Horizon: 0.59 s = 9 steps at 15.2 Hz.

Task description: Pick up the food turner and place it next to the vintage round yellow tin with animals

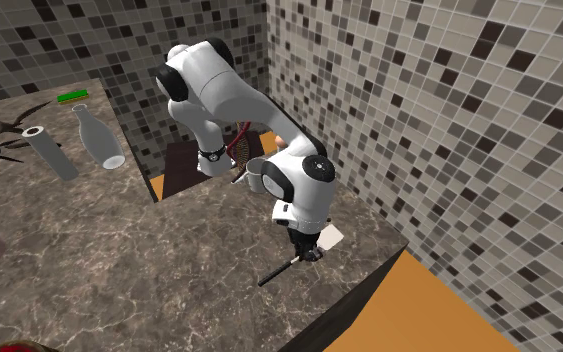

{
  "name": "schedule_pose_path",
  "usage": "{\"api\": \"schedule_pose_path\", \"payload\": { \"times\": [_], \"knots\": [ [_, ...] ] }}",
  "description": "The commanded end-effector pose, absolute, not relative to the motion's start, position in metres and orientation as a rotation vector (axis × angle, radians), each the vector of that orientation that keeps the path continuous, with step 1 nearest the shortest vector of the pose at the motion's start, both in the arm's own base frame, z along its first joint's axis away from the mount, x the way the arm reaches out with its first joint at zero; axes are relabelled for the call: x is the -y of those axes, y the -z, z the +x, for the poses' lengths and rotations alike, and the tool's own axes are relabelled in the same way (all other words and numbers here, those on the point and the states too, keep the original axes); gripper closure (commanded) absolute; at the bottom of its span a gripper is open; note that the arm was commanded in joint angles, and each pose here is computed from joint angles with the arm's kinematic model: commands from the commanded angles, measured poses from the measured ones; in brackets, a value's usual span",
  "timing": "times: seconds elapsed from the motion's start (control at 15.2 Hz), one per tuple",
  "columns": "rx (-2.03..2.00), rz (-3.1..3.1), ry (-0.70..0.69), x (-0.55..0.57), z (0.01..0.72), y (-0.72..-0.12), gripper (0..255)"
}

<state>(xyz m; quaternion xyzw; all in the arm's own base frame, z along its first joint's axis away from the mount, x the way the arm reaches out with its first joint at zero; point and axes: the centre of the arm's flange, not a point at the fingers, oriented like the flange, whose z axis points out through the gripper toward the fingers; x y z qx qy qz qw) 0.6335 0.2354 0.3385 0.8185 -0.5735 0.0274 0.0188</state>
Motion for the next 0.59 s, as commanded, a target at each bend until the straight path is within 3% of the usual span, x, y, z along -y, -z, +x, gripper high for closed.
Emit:
{"api": "schedule_pose_path", "payload": {
  "times": [0.0,0.53],
  "knots": [
    [1.78,2.541,-0.085,-0.235,0.634,-0.338,255],
    [1.78,2.541,-0.085,-0.235,0.634,-0.354,255]
  ]
}}
